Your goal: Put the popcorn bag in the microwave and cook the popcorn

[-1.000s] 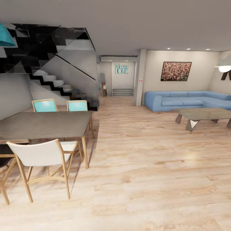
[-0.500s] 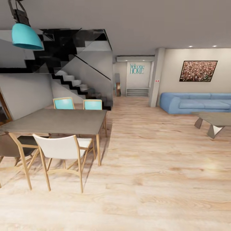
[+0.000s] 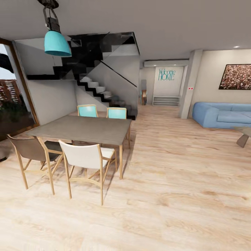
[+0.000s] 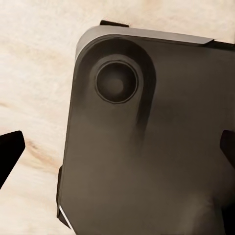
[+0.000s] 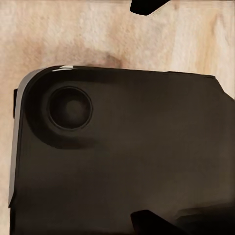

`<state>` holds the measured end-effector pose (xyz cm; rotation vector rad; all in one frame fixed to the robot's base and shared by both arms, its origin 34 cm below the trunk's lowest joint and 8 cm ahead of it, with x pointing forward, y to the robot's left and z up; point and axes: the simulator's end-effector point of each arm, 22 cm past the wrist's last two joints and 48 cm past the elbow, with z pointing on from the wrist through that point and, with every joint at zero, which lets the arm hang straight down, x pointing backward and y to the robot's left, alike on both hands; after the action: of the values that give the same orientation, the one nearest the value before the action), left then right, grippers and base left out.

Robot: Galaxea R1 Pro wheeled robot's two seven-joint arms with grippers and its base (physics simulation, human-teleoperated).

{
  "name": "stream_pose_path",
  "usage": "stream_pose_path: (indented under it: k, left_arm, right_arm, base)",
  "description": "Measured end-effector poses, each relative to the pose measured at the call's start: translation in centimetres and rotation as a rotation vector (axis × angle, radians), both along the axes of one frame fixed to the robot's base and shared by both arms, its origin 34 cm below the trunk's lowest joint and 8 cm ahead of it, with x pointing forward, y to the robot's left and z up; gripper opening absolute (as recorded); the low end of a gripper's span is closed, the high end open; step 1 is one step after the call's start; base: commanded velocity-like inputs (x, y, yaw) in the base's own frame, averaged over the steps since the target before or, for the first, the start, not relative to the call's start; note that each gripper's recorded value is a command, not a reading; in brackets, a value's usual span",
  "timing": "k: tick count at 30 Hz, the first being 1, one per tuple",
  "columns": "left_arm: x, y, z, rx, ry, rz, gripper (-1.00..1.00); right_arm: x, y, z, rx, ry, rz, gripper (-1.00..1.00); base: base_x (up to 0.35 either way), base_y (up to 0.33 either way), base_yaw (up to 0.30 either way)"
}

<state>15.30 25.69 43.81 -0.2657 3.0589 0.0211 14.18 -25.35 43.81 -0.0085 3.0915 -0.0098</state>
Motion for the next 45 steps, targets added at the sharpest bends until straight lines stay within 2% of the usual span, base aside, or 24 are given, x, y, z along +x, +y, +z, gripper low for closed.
stream_pose_path:
  k: [15,21,24,45]
  left_arm:
    - [0.02,0.1,0.0,0.001,-0.001,0.004,1.0]
    - [-0.01,0.49,0.01,0.007,-0.001,0.062,1.0]
    - [-0.01,0.47,0.01,0.007,-0.002,0.07,1.0]
    - [0.01,0.36,0.01,0.005,-0.003,0.074,1.0]
  right_arm:
    - [-0.08,-0.27,0.0,-0.005,0.002,0.0,1.0]
    - [-0.13,-0.38,0.0,-0.006,0.004,-0.009,1.0]
    - [-0.13,-0.33,0.0,-0.006,0.004,-0.01,1.0]
    - [-0.09,-0.29,0.0,-0.005,0.002,-0.011,1.0]
  base:
    - [0.0,0.0,0.3]
    - [0.0,0.0,0.3]
    - [0.0,0.0,0.3]
    - [0.0,0.0,0.3]
